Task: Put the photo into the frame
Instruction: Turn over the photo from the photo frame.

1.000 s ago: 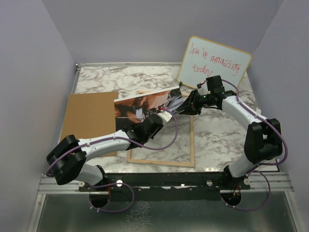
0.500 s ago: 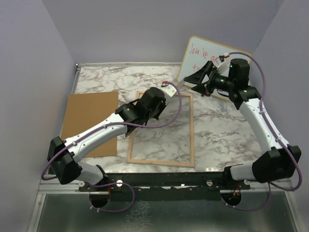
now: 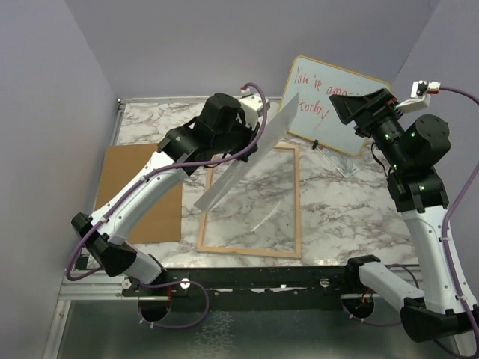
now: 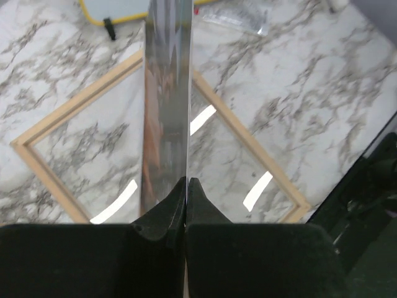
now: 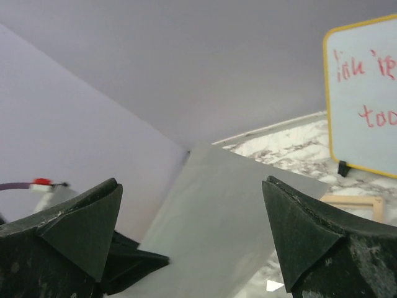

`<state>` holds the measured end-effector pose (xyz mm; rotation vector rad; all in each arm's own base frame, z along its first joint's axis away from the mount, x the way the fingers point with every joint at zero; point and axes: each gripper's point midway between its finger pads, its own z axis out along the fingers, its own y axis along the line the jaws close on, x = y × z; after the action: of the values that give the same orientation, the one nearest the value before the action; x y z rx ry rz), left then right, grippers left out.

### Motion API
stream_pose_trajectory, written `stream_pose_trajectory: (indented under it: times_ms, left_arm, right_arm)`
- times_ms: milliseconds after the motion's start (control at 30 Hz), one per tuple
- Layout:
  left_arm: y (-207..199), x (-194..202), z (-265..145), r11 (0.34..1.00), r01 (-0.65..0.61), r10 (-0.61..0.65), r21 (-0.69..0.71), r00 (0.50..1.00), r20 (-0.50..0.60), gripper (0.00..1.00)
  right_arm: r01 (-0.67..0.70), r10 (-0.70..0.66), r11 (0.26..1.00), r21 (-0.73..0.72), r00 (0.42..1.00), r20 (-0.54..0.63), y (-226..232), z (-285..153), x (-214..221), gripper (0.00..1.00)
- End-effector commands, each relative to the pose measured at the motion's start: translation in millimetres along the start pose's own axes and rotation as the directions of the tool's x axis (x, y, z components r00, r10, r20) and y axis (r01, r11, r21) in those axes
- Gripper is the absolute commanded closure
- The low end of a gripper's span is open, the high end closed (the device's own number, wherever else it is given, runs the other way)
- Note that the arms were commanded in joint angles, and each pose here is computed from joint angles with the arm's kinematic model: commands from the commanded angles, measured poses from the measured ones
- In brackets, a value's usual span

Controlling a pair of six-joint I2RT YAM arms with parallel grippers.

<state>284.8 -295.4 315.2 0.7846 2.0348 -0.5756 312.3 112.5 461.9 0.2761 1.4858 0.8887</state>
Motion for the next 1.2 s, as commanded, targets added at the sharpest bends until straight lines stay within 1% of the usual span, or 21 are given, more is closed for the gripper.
stream_pose_trajectory:
  times_ms: [0,67,133,233,333,367,433,500,533,567,667,733,800,967,1033,1067,1167]
  left_arm:
    - [-35,-34,-14,0.976,0.155,-0.159,0.153,0.987,0.01,1.0]
    - [-41,-44,-14,0.959,0.221,-0.226,0.176,0.974,0.012,1.0]
    - [-42,-49,-13,0.943,0.286,-0.292,0.168,0.956,0.013,1.0]
    - [-36,-44,-3,0.913,0.385,-0.389,0.136,0.921,0.006,1.0]
    - [-13,-9,17,0.886,0.46,-0.459,0.047,0.888,-0.033,1.0]
    - [3,4,24,0.871,0.491,-0.49,0.008,0.871,-0.034,1.0]
    - [24,28,35,0.847,0.531,-0.532,-0.018,0.847,-0.013,1.0]
    - [54,55,46,0.803,0.592,-0.592,-0.069,0.806,0.011,1.0]
    - [64,65,50,0.786,0.614,-0.615,-0.068,0.788,0.015,1.0]
    - [73,71,52,0.769,0.635,-0.635,-0.076,0.772,0.031,1.0]
    - [94,84,51,0.742,0.661,-0.655,-0.111,0.75,0.087,1.0]
    - [104,94,54,0.709,0.698,-0.692,-0.104,0.716,0.091,1.0]
    - [111,106,57,0.684,0.721,-0.716,-0.111,0.693,0.089,1.0]
    - [120,131,56,0.639,0.755,-0.75,-0.148,0.654,0.098,1.0]
    - [120,136,57,0.62,0.773,-0.764,-0.136,0.634,0.118,1.0]
    - [117,135,59,0.607,0.789,-0.776,-0.1,0.615,0.138,1.0]
    - [109,135,64,0.543,0.84,-0.828,0.013,0.533,0.177,1.0]
  right_arm:
    - [-0.04,0.05,0.972,0.231,0.998,-0.034,-60,7,26,0.0]
    - [-0.071,0.086,0.953,0.294,0.996,-0.039,-74,5,34,0.0]
    - [-0.086,0.111,0.932,0.351,0.992,-0.052,-88,2,43,0.01]
    - [-0.095,0.144,0.904,0.417,0.986,-0.089,-107,-2,62,0.02]
    - [-0.088,0.171,0.857,0.507,0.978,-0.121,-133,-8,82,0.03]
    - [-0.082,0.185,0.839,0.538,0.973,-0.14,-142,-12,92,0.03]
    - [-0.076,0.206,0.819,0.568,0.964,-0.167,-154,-16,106,0.04]
    - [-0.077,0.228,0.81,0.582,0.955,-0.19,-162,-19,120,0.05]
    - [-0.078,0.239,0.806,0.587,0.95,-0.202,-166,-20,127,0.05]
    - [-0.08,0.249,0.8,0.594,0.946,-0.208,-169,-21,132,0.06]
    - [-0.087,0.287,0.806,0.585,0.922,-0.259,-171,-22,150,0.07]
    - [-0.085,0.309,0.793,0.603,0.909,-0.279,-179,-25,162,0.08]
    - [-0.073,0.325,0.773,0.63,0.899,-0.294,-191,-31,176,0.08]
    - [-0.03,0.376,0.714,0.7,0.859,-0.347,-224,-51,217,0.09]
    - [-0.017,0.406,0.7,0.714,0.832,-0.378,-233,-60,236,0.11]
    - [-0.014,0.425,0.694,0.72,0.815,-0.394,-238,-63,246,0.12]
    - [-0.019,0.464,0.692,0.722,0.777,-0.425,-246,-71,270,0.16]
